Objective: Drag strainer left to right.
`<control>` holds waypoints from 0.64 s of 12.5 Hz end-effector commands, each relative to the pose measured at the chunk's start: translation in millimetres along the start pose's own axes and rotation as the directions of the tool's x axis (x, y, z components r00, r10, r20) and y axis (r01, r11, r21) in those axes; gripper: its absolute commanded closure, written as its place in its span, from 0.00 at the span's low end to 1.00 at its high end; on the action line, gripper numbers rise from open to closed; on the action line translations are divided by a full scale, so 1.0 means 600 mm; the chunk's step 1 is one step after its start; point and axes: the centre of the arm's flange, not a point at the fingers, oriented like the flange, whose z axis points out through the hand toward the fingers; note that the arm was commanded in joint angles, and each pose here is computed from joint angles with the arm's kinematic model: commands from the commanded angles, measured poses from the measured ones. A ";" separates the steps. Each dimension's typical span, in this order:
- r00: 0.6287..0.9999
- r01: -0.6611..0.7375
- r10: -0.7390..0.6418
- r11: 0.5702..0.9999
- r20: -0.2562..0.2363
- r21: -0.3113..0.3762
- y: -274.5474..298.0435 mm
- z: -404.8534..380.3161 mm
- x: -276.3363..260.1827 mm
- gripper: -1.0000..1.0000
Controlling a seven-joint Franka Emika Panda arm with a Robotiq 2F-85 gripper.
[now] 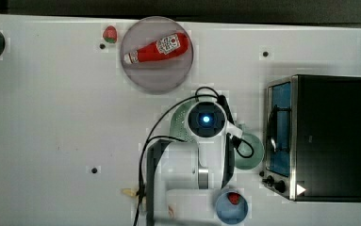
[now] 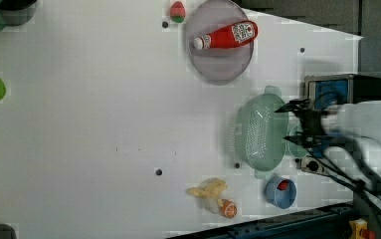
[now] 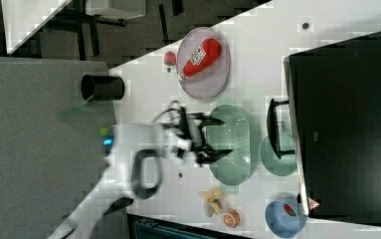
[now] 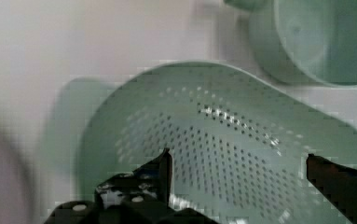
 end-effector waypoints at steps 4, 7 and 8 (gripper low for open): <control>0.975 0.218 -0.220 0.974 0.026 0.070 0.036 -0.338 -0.001 0.00; 0.899 0.436 -0.437 0.897 0.006 0.075 0.061 -0.456 0.001 0.00; 0.892 0.451 -0.453 0.890 0.014 0.070 0.069 -0.480 0.002 0.00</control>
